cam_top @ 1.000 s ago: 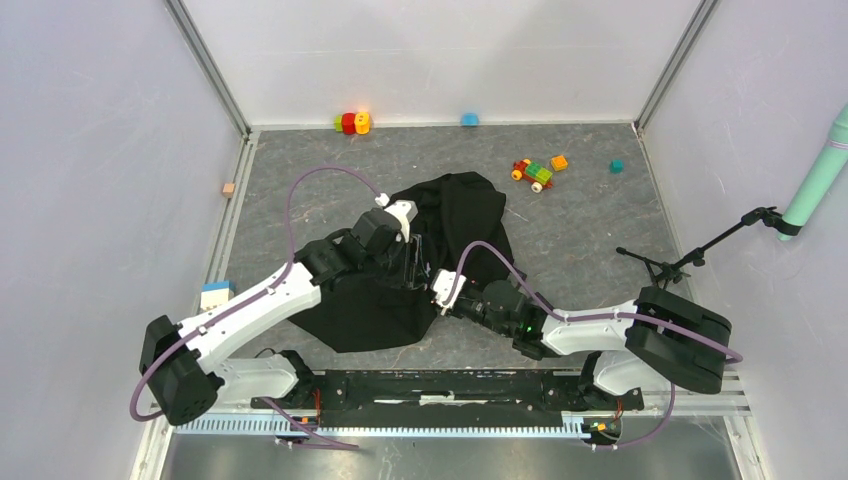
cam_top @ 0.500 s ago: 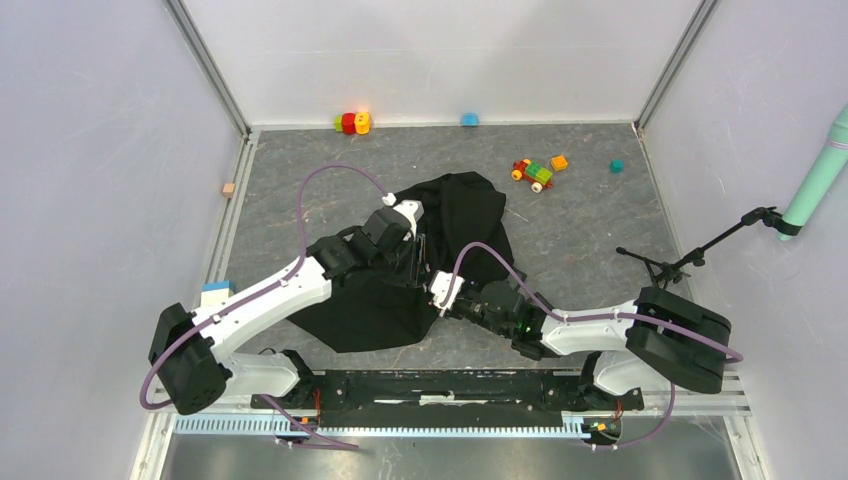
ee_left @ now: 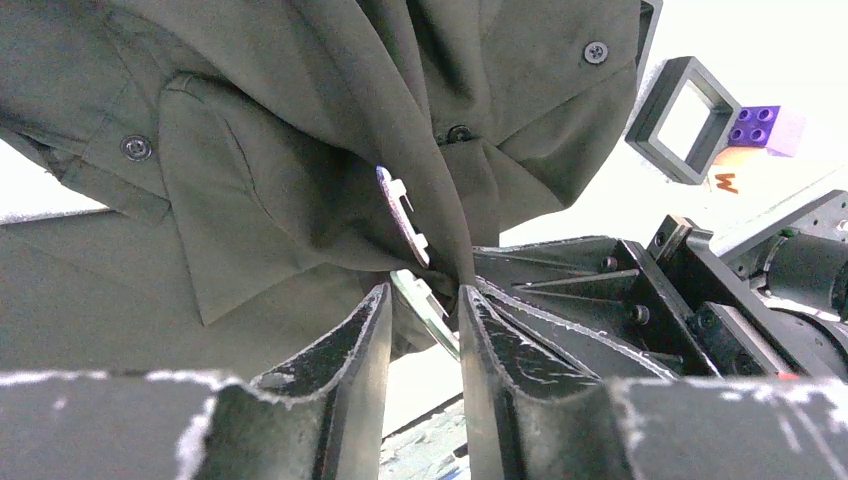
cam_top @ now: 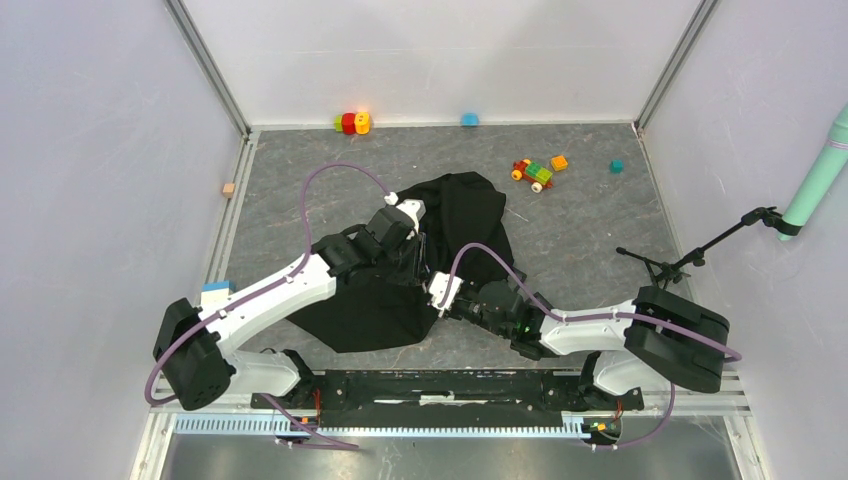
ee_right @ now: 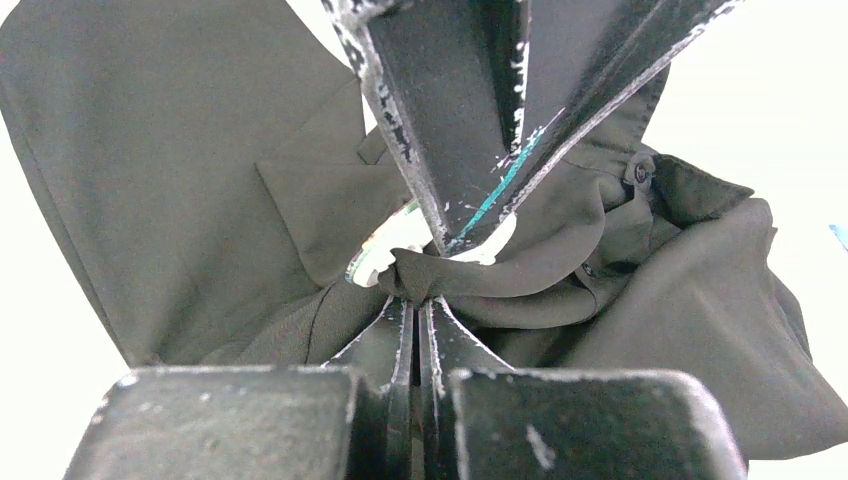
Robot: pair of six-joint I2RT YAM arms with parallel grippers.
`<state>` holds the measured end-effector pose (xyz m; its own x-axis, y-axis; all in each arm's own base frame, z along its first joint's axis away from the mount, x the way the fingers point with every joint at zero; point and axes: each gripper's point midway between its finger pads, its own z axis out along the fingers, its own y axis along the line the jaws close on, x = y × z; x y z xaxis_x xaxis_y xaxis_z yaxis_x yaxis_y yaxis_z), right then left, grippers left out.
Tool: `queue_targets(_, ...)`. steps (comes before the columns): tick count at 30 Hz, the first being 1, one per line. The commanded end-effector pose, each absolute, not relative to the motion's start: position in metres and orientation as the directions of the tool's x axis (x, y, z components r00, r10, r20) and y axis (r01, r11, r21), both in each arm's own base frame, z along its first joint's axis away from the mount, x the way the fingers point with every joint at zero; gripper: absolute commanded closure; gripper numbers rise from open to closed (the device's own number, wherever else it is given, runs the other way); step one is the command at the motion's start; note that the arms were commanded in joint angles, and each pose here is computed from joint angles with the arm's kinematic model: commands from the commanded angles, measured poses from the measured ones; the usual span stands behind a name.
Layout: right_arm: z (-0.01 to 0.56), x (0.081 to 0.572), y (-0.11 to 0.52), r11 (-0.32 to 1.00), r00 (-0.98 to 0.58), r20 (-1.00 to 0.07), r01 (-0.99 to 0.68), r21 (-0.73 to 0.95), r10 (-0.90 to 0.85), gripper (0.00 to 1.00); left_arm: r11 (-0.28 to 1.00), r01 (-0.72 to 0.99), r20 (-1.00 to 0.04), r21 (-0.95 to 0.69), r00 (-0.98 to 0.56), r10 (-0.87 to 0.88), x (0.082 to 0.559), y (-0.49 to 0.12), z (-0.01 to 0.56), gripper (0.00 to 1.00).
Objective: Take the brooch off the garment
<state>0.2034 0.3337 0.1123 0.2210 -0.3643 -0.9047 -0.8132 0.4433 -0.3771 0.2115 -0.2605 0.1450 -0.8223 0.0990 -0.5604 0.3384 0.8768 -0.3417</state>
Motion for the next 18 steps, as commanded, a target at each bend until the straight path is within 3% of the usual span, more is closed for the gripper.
queue_targets(1, 0.131, 0.210, 0.343, 0.470, 0.246, -0.910, -0.794, -0.387, -0.333, 1.00, 0.866, 0.326, -0.567, -0.378, -0.822, 0.062, 0.214, -0.268, 0.157, 0.66)
queue_targets(3, 0.130, 0.210, 0.343, 0.470, 0.246, -0.910, -0.793, -0.387, -0.333, 1.00, 0.869, 0.327, -0.569, -0.372, -0.820, 0.064, 0.213, -0.266, 0.156, 0.75)
queue_targets(6, 0.131, 0.209, 0.344, 0.467, 0.244, -0.912, -0.798, -0.382, -0.328, 0.99, 0.868, 0.339, -0.573, -0.364, -0.816, 0.078, 0.214, -0.266, 0.154, 0.96)
queue_targets(8, 0.131, 0.208, 0.345, 0.460, 0.244, -0.914, -0.803, -0.379, -0.325, 0.78, 0.860, 0.355, -0.592, -0.366, -0.802, 0.078, 0.215, -0.267, 0.155, 0.98)
queue_targets(18, 0.137, 0.199, 0.345, 0.445, 0.237, -0.940, -0.833, -0.327, -0.247, 0.58, 0.890, 0.326, -0.756, -0.319, -0.654, -0.031, 0.234, -0.238, 0.158, 0.98)
